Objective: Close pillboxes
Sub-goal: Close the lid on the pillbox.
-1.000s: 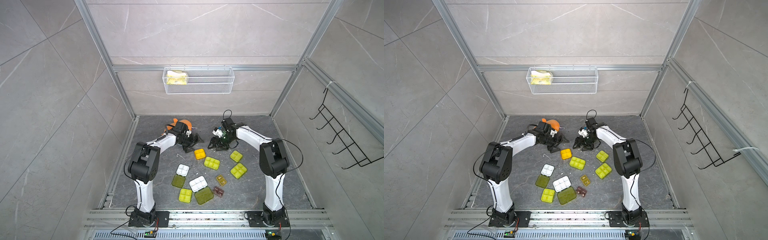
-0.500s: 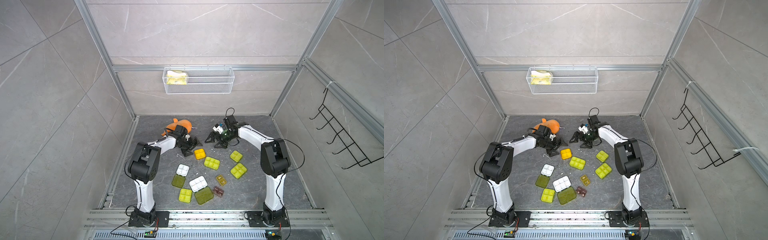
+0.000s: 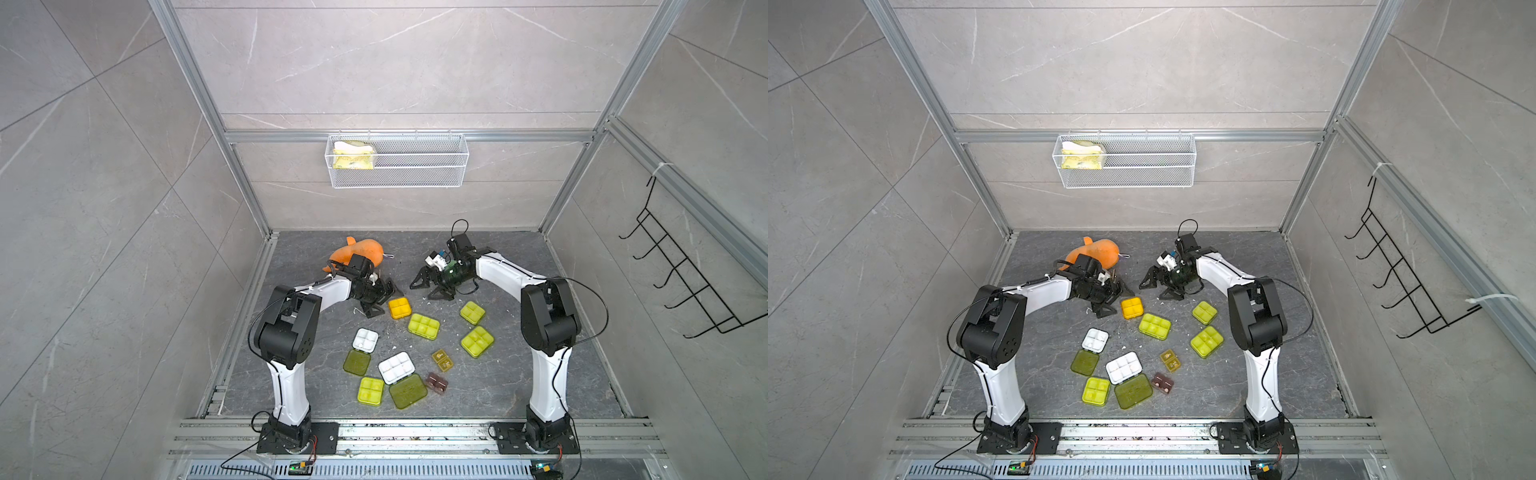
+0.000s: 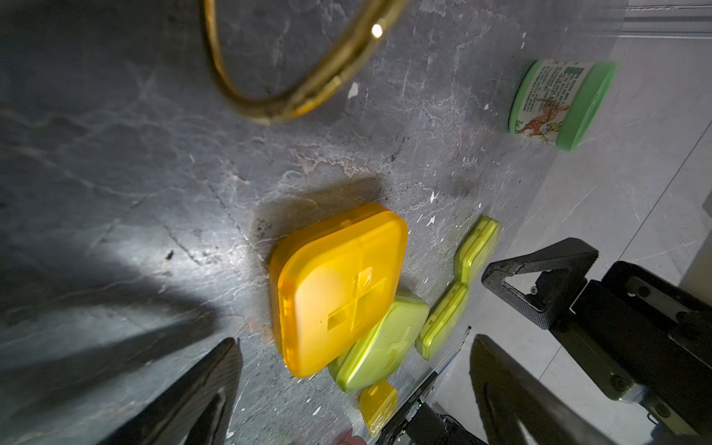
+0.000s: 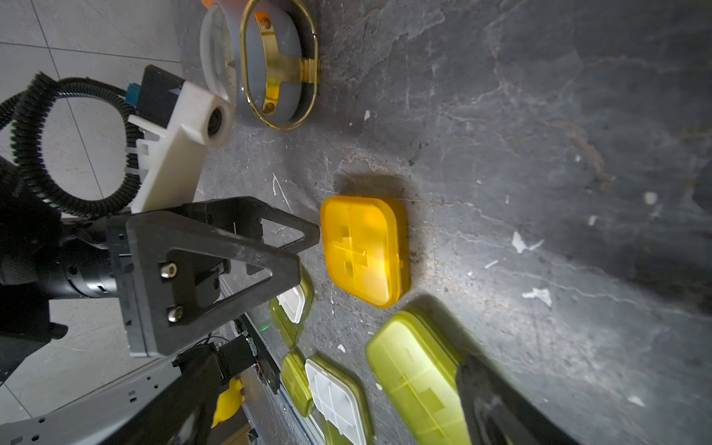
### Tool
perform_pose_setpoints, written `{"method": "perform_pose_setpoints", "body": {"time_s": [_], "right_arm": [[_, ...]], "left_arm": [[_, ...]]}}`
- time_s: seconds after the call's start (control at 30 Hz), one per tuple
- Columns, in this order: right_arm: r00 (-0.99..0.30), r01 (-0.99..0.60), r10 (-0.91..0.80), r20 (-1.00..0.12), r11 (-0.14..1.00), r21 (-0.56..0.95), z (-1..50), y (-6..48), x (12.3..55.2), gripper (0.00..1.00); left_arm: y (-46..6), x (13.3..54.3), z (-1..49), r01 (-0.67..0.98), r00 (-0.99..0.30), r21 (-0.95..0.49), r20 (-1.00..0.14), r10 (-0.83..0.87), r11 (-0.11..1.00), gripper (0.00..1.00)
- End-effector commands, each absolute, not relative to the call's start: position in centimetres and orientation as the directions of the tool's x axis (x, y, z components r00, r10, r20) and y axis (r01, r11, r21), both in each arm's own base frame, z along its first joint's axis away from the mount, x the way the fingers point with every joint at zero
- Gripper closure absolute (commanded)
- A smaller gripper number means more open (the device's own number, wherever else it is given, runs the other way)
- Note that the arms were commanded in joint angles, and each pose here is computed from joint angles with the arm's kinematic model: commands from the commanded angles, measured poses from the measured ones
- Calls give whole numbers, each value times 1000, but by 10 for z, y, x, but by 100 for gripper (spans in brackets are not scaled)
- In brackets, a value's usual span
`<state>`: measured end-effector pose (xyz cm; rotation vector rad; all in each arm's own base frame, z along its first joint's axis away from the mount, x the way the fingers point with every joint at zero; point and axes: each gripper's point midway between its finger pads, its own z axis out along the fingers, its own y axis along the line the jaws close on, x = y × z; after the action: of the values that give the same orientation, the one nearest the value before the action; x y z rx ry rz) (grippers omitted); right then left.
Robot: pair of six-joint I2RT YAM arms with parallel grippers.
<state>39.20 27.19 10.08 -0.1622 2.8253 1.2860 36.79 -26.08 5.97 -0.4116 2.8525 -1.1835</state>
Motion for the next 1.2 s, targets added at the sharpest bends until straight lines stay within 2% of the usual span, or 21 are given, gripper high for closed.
{"method": "perform_pose_setpoints", "body": {"time_s": [0.0, 0.47, 0.93, 1.17], "right_arm": [[-996, -85, -77, -45, 651, 755, 93, 273, 389, 5], [-996, -58, -89, 2, 660, 749, 69, 285, 384, 11], [-993, -45, -109, 41, 682, 730, 49, 293, 373, 17], [-993, -32, -101, 54, 693, 720, 41, 292, 370, 22]], "left_arm": [[-264, 372, 80, -204, -966, -723, 38, -256, 660, 6], [-261, 377, 75, -211, -965, -716, 45, -258, 665, 9], [-258, 369, 66, -222, -965, -706, 62, -254, 672, 24], [-256, 365, 61, -227, -965, -699, 69, -252, 678, 28]]}}
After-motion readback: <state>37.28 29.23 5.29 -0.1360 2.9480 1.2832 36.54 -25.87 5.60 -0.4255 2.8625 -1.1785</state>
